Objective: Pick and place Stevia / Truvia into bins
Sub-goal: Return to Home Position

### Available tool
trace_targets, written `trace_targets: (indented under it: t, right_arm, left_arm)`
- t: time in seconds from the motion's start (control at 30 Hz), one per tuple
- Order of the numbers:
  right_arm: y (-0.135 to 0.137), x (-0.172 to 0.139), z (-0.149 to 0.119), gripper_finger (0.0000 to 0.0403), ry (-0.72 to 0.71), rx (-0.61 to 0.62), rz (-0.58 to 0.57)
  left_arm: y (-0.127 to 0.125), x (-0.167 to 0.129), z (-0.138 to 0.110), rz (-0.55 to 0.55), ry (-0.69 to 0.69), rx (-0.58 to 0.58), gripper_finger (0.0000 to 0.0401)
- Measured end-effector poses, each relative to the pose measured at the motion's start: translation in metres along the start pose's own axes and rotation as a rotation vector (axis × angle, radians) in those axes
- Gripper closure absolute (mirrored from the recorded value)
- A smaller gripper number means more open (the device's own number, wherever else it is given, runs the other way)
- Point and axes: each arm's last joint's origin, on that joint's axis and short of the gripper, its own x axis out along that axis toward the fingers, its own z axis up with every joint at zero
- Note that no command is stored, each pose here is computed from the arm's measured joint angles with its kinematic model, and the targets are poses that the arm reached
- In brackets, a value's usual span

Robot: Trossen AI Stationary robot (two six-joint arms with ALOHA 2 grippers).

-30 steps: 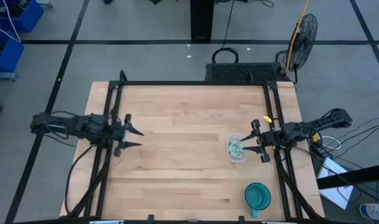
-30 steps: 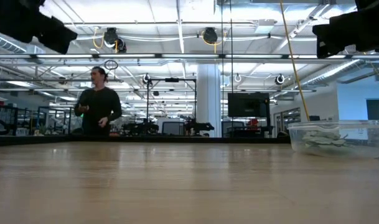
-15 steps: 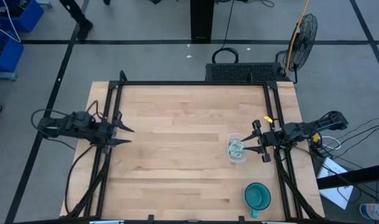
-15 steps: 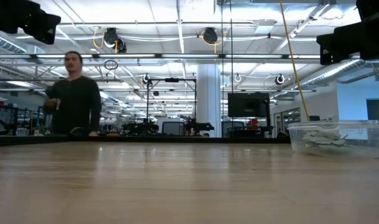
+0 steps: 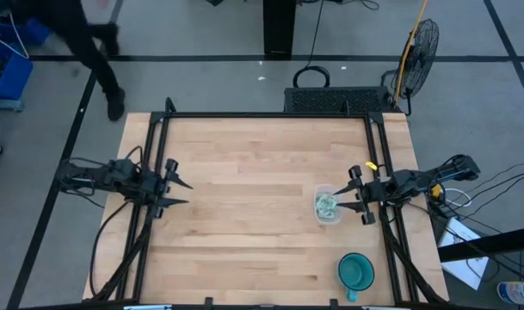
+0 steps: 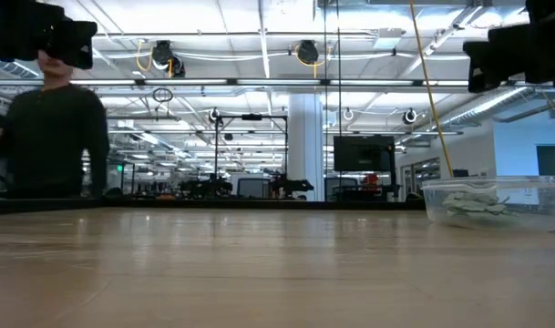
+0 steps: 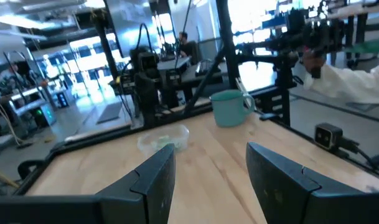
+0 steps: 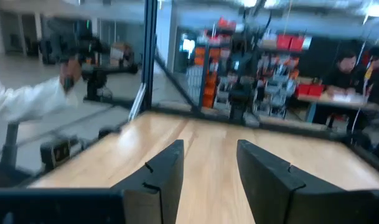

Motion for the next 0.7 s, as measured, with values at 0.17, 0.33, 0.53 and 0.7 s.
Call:
trace_targets:
  t: [0.17,0.33,0.53,0.7]
  right_arm:
    - [0.000,0.000,0.002,0.0261,-0.028,-0.010,-0.005]
    - [-0.001,0.000,0.005,0.0261,-0.054,0.001,-0.006]
    - [0.000,0.000,0.002,0.0261,-0.024,0.039,-0.003]
    - [0.000,0.002,0.000,0.0261,-0.003,0.042,-0.001]
  left_arm:
    - [-0.002,0.007,-0.014,0.006,-0.030,-0.030,0.0199]
    - [-0.004,0.011,-0.027,0.004,-0.027,-0.077,0.0199]
    - [-0.006,0.014,-0.039,0.017,-0.041,-0.084,0.0199]
    - [-0.005,0.014,-0.041,0.041,-0.023,-0.133,0.0199]
